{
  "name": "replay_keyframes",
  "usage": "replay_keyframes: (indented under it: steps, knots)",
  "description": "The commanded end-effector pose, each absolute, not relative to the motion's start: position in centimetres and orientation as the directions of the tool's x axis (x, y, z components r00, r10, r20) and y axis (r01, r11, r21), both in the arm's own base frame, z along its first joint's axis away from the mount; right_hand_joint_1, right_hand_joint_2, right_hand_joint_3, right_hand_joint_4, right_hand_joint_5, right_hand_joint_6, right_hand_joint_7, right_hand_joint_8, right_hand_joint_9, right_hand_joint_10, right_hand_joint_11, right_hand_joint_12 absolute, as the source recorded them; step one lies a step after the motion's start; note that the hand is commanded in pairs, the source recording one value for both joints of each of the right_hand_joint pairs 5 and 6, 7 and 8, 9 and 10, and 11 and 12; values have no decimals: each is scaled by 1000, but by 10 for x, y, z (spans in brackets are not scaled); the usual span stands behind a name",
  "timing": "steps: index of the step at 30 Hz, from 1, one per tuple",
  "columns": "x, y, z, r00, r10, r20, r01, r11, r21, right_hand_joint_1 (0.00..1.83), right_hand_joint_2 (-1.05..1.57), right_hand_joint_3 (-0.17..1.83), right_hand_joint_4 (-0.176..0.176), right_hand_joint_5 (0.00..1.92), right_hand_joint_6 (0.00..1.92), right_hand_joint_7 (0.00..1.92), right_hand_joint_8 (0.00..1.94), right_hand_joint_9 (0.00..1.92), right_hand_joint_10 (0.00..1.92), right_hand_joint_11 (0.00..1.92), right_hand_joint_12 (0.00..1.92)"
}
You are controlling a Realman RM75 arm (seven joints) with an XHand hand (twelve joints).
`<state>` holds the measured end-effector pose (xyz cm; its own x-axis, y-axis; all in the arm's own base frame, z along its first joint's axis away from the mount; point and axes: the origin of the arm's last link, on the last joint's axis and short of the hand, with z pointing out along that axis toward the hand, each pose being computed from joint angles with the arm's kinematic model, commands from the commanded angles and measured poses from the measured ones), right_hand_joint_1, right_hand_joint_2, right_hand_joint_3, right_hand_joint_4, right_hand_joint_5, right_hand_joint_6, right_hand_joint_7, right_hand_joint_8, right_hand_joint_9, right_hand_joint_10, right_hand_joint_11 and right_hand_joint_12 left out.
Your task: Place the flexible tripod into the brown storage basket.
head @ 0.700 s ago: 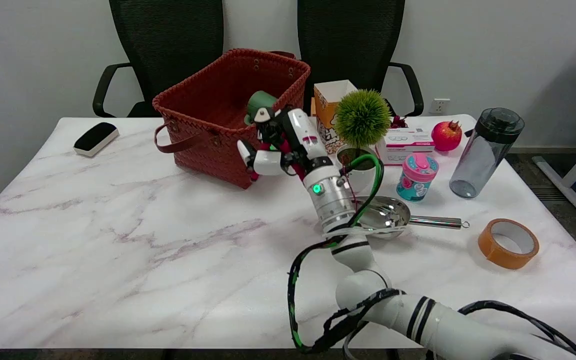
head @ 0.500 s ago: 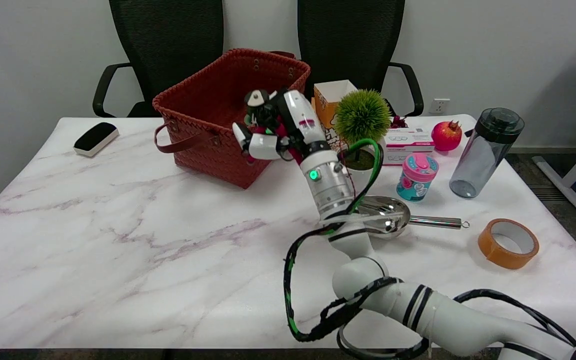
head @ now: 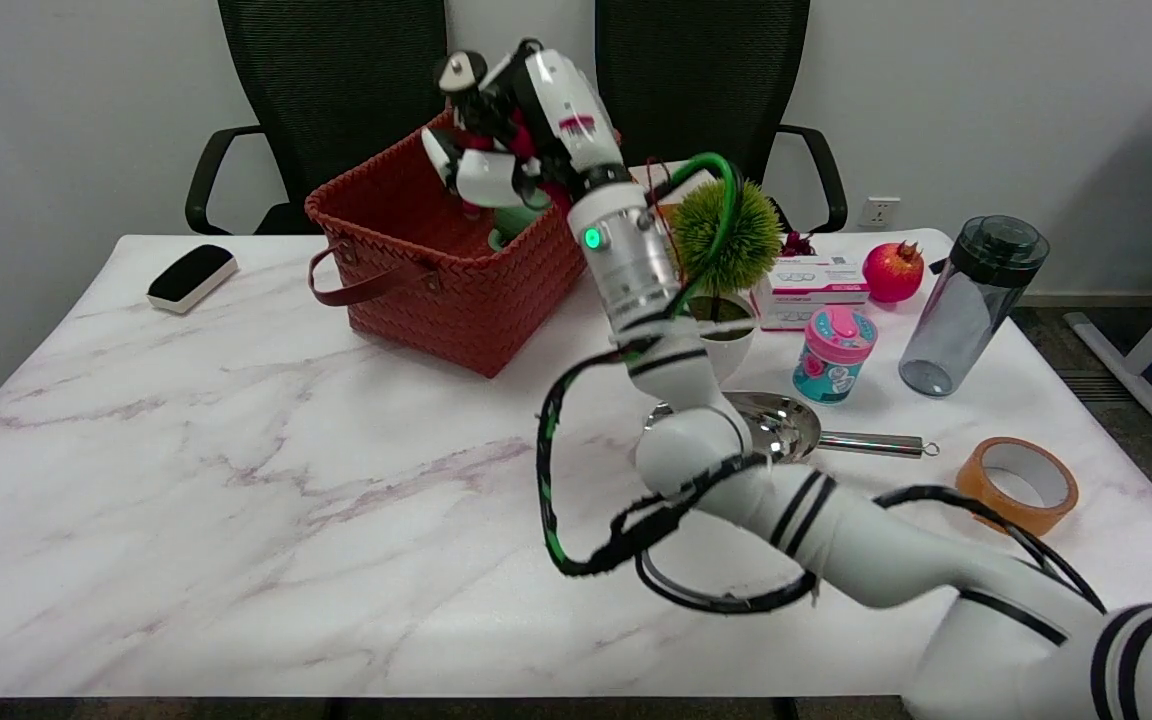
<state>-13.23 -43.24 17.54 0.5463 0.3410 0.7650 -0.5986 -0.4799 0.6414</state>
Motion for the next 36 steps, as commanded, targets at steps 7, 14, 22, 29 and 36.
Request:
replay_keyframes:
  steps: [7, 14, 22, 29, 36]
  knots:
    - [-57, -555, 140, 698, 318, 641, -553, -330, 765, 1121, 843, 705, 0, 1838, 1838, 1920, 1920, 1829, 1829, 1920, 1920]
    - [-70, -562, 151, 708, 311, 634, -576, -265, 774, 1106, 865, 705, 0, 1865, 1865, 1920, 1920, 1850, 1850, 1920, 1920]
    - [-92, -556, 135, 732, 230, 641, -577, -290, 764, 1092, 887, 717, 0, 1896, 1896, 1920, 1920, 1875, 1875, 1920, 1920]
    - [-123, -550, 112, 727, 140, 672, -624, -274, 732, 1085, 860, 730, 0, 1893, 1893, 1920, 1920, 1880, 1880, 1920, 1920]
    - [-146, -547, 105, 748, 100, 656, -624, -232, 746, 1074, 840, 741, 0, 1896, 1896, 1920, 1920, 1920, 1920, 1920, 1920]
